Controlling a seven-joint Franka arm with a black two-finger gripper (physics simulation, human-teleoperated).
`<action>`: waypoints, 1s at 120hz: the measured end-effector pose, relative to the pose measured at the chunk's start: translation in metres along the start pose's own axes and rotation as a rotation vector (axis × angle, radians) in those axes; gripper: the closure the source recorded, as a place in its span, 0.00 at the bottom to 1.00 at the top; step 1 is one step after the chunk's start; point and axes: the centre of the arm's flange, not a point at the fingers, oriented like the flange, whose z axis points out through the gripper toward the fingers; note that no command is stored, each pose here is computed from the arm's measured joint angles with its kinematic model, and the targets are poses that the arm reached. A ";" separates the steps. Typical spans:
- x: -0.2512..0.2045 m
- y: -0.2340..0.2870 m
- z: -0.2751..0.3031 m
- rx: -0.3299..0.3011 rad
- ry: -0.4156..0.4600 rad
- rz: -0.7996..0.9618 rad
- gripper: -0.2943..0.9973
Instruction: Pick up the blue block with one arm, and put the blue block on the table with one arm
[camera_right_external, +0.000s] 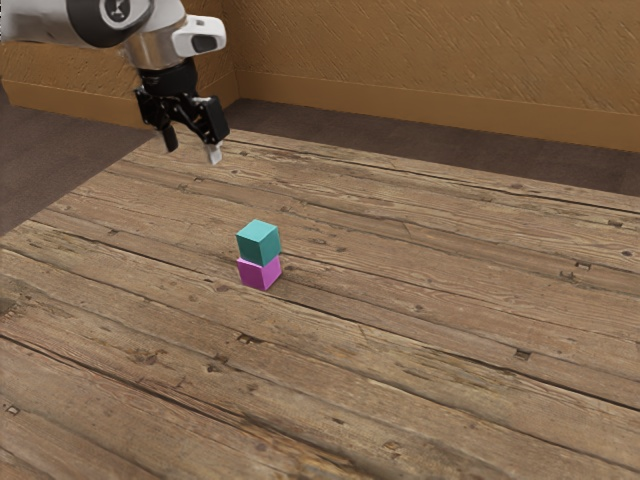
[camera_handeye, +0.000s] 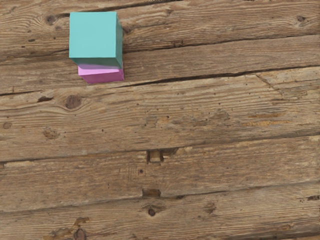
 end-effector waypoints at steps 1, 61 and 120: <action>0.000 0.000 0.000 0.000 0.001 0.001 0.23; 0.135 -0.106 0.107 0.056 -0.048 -0.121 0.23; 0.173 -0.100 0.258 -0.106 -0.075 -0.075 0.23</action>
